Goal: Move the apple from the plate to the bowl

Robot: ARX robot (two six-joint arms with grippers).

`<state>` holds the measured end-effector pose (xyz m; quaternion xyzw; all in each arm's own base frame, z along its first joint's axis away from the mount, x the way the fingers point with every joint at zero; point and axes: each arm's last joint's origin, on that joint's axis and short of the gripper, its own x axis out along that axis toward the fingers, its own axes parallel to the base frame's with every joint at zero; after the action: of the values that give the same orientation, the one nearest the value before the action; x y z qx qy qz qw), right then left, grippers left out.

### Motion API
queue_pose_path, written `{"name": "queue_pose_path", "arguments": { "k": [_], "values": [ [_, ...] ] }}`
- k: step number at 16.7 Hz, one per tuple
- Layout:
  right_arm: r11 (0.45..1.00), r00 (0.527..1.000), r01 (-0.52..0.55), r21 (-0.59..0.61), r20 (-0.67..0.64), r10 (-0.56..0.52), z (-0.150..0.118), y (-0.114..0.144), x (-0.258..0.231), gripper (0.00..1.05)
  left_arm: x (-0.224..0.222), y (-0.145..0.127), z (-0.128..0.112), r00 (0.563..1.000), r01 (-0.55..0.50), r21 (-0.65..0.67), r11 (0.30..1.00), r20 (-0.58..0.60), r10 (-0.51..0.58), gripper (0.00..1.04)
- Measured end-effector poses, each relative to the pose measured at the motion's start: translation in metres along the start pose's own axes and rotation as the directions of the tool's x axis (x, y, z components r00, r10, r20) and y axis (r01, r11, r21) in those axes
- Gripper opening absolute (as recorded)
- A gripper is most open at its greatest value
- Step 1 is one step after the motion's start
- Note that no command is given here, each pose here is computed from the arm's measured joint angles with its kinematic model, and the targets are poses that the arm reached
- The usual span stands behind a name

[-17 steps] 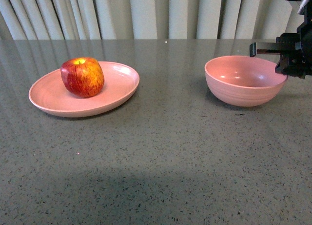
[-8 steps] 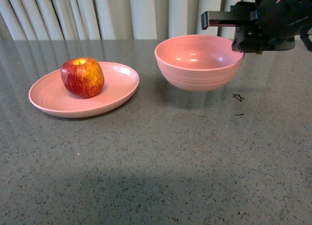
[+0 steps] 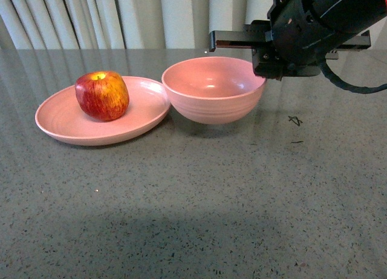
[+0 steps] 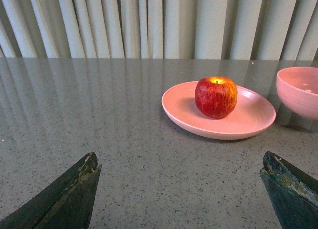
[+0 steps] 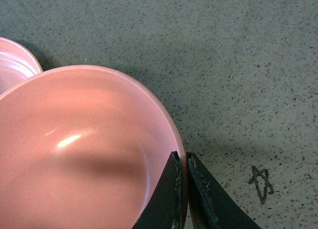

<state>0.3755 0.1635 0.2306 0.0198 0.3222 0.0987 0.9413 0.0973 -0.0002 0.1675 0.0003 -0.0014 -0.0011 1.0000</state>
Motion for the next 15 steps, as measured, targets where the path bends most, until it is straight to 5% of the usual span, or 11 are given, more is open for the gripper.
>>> {"name": "queue_pose_path", "arguments": {
  "k": [15],
  "values": [
    [0.998, 1.000, 0.018, 0.061, -0.016, -0.017, -0.004, -0.005, 0.017, 0.02, 0.000, 0.000, 0.000, 1.000, 0.000, 0.000, 1.000, 0.000, 0.000, 0.98]
  ]
}}
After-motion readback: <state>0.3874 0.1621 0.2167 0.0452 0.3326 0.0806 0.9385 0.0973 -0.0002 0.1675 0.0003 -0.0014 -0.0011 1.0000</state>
